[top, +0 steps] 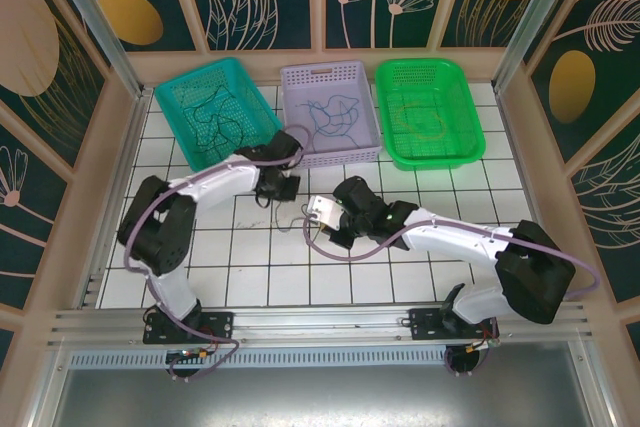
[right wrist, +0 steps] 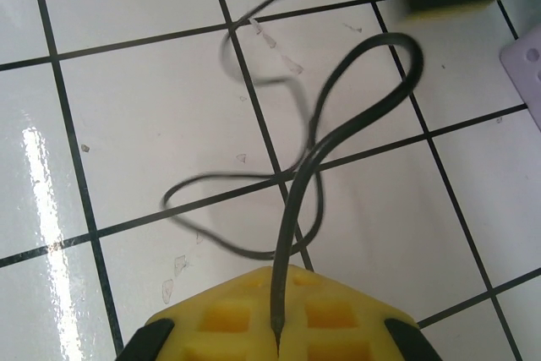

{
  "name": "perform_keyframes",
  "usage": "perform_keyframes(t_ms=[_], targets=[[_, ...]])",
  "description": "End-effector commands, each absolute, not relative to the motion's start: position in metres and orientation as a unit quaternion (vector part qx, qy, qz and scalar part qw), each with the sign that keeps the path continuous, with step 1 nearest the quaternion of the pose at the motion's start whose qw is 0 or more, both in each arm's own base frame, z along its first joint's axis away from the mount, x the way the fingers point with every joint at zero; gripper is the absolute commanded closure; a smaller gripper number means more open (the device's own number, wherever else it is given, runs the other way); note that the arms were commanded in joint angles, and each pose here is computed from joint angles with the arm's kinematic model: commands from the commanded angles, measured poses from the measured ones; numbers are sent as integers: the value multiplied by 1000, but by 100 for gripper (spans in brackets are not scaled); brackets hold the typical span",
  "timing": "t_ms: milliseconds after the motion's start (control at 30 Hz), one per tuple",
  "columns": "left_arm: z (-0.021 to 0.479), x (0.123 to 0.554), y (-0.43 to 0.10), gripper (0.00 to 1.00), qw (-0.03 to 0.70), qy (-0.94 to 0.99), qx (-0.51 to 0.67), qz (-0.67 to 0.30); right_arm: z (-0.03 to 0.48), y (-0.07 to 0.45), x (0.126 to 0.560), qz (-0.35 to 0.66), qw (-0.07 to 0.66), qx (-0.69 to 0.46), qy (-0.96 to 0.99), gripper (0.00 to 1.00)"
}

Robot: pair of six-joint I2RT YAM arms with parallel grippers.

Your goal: Untangle the cables

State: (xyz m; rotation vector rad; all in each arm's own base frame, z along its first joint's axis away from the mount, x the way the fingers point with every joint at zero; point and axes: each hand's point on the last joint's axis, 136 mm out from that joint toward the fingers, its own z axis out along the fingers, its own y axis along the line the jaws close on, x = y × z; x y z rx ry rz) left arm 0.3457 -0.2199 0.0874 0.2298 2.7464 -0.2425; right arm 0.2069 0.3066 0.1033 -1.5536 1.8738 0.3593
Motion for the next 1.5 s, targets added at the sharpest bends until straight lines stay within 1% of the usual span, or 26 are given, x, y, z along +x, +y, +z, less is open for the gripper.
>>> perform_keyframes(t_ms=[0,133,233,400,567,633,767,900,967,1033,1167,1267,1467], targets=[[222,392,-186,100,342,933,-12,-112,111,307,209,144,348,-586,718,100],[313,426,-128,100,434,884,-89,-147,110,308,210,144,341,-580,726,100],[358,448,-81,100,485,850,-139,-149,111,310,209,151,335,-577,729,100],[411,477,-11,100,548,791,-228,-145,112,313,198,163,316,-567,743,100],[442,493,30,100,590,742,-283,-146,104,309,185,178,289,-553,761,100],[445,498,44,100,596,732,-302,-136,101,308,181,182,283,-548,766,100],[447,506,55,100,601,722,-316,-130,104,308,177,197,287,-545,763,100],[453,504,65,100,611,711,-328,-119,109,309,175,201,293,-547,758,100],[438,515,66,100,601,719,-328,-118,117,312,177,209,303,-542,756,100],[429,521,61,100,591,727,-323,-129,138,322,184,238,318,-525,753,100],[398,533,43,100,566,744,-308,-176,199,351,209,310,372,-472,737,100],[374,541,34,100,555,748,-301,-203,232,376,239,357,389,-425,735,100],[350,564,25,100,546,747,-294,-237,263,424,312,428,397,-336,739,100]])
